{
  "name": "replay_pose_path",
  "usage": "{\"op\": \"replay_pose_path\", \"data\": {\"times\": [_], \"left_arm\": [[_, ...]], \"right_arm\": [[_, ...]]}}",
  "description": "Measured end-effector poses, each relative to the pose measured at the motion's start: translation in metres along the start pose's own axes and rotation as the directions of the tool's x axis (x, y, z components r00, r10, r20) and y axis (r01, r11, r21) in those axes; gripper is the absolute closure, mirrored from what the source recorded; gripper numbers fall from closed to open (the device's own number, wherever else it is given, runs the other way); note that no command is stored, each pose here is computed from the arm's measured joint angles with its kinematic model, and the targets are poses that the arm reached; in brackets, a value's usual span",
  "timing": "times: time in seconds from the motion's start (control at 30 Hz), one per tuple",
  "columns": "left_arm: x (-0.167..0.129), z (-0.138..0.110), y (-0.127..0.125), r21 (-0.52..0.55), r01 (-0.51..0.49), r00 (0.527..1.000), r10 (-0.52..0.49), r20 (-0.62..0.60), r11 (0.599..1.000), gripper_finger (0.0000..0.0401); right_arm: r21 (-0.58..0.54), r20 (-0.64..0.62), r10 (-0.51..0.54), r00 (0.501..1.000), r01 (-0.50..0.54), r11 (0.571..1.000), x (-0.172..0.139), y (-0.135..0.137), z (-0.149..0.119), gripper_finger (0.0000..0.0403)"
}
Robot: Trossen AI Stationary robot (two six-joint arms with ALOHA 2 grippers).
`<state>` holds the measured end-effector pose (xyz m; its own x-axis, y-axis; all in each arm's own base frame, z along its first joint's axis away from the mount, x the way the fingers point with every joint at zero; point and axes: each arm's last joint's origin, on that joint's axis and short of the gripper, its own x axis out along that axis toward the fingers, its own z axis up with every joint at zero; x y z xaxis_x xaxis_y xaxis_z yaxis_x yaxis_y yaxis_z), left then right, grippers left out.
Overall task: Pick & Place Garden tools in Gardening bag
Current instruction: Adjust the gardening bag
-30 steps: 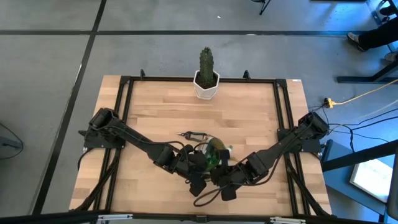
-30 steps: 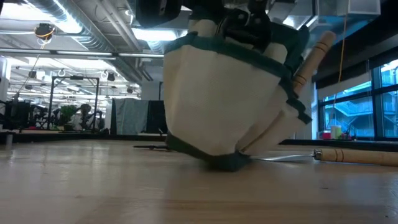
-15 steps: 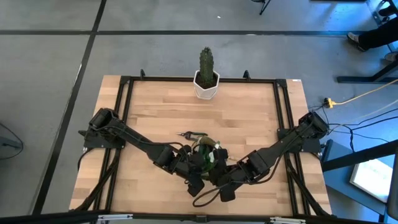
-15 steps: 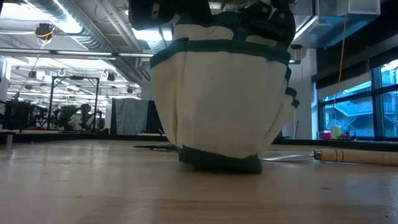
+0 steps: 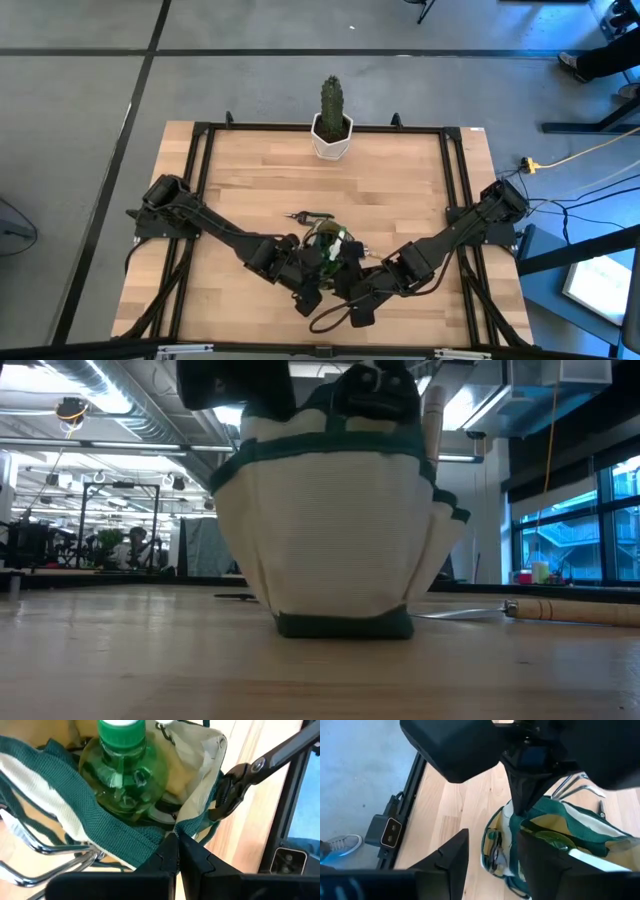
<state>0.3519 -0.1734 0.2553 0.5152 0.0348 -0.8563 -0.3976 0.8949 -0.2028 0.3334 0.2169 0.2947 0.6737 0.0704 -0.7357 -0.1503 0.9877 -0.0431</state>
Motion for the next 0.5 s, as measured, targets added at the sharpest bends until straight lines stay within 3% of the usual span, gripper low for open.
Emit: {"op": "replay_pose_path", "data": {"times": [0.2,0.5], "left_arm": [[-0.002,-0.007,0.002,0.011,-0.091,0.996,0.091,0.019,0.996,0.0399],[-0.005,-0.014,-0.006,0.039,-0.091,0.994,0.089,0.069,0.995,0.0369]], "right_arm": [[0.029,0.012,0.004,1.0,-0.004,1.0,-0.004,-0.001,0.002,0.0236],[0.034,0.027,0.025,0.999,-0.026,0.999,-0.007,0.004,0.002,0.0236]]}}
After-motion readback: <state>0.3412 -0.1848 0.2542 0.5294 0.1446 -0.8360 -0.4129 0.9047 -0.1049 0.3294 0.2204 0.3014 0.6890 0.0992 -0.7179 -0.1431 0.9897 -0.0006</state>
